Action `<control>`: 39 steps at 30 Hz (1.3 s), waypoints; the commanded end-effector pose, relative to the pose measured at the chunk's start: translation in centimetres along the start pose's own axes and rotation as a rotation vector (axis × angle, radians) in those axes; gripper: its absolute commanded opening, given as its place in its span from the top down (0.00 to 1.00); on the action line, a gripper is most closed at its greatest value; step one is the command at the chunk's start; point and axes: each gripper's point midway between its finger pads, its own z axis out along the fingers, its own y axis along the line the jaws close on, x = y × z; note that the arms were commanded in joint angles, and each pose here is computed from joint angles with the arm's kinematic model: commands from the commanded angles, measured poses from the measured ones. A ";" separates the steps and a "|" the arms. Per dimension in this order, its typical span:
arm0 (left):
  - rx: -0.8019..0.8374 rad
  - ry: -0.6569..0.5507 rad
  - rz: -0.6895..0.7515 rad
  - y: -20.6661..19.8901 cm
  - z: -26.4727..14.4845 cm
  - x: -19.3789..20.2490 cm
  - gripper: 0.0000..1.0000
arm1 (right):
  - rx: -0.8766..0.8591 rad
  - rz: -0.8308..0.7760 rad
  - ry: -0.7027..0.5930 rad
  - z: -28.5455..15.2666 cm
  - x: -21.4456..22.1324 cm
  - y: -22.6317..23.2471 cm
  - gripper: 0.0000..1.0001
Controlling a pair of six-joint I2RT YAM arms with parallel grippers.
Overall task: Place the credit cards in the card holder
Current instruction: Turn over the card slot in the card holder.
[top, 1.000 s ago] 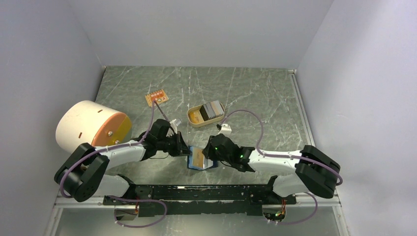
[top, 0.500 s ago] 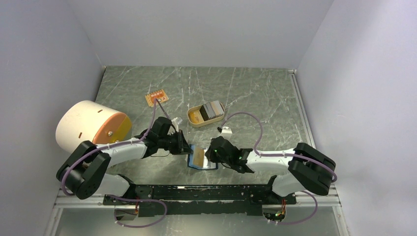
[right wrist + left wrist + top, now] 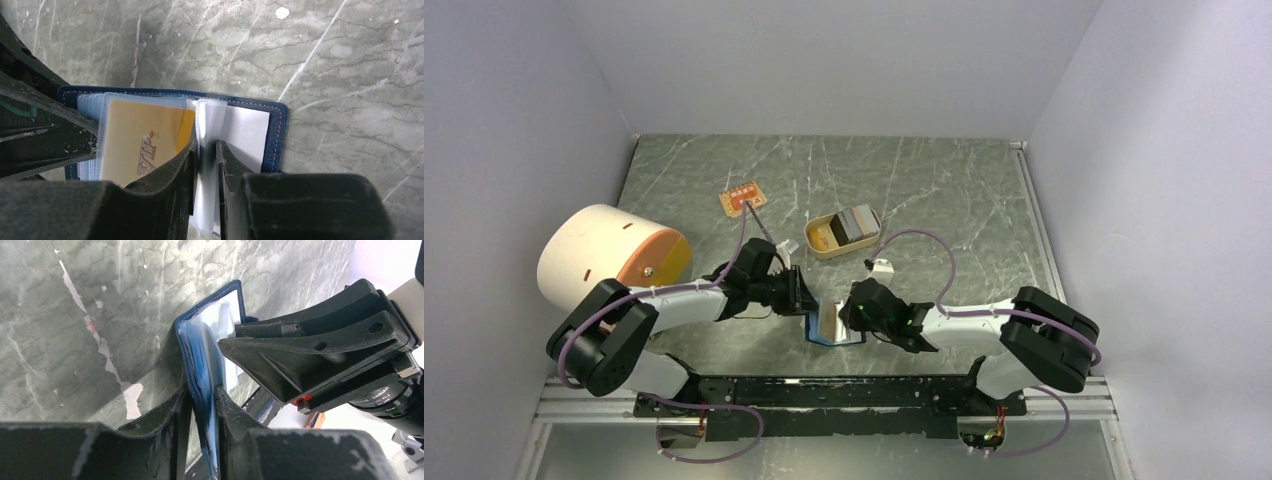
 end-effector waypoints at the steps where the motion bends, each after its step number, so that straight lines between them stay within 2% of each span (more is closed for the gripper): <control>1: 0.082 0.009 0.028 -2.0 0.1 -0.1 0.72 | 0.020 -0.012 0.017 0.2 1.0 -1.0 0.77; 7: 0.122 0.007 0.034 -3.3 -0.1 0.0 0.75 | 0.025 -0.016 0.021 0.3 1.0 -0.9 0.77; 11: 0.061 0.008 0.037 -2.5 0.3 0.0 0.81 | 0.055 -0.025 0.010 -0.1 0.6 -1.4 0.69; 14: -0.001 0.003 0.041 -2.1 0.4 -0.2 0.90 | 0.078 -0.031 -0.014 -0.9 -0.2 -1.8 0.66; 17: -0.079 0.000 0.046 -1.7 0.1 -0.4 0.91 | 0.122 -0.058 -0.044 -1.6 -1.3 -2.4 0.63; 22: -0.200 0.021 0.037 -1.2 -0.5 -0.8 0.91 | 0.158 -0.082 -0.068 -2.4 -2.1 -3.0 0.62; 27: -0.249 0.048 0.048 -2.2 -0.6 -1.0 0.91 | 0.136 -0.069 -0.035 -1.6 -0.9 -3.1 0.68; 32: -0.172 0.090 0.067 -4.2 0.4 -0.4 0.87 | 0.124 -0.056 -0.003 -0.6 0.5 -3.3 0.73; 39: -0.021 0.122 0.061 -5.5 2.0 0.5 0.88 | 0.102 -0.045 0.019 -0.2 1.2 -3.1 0.75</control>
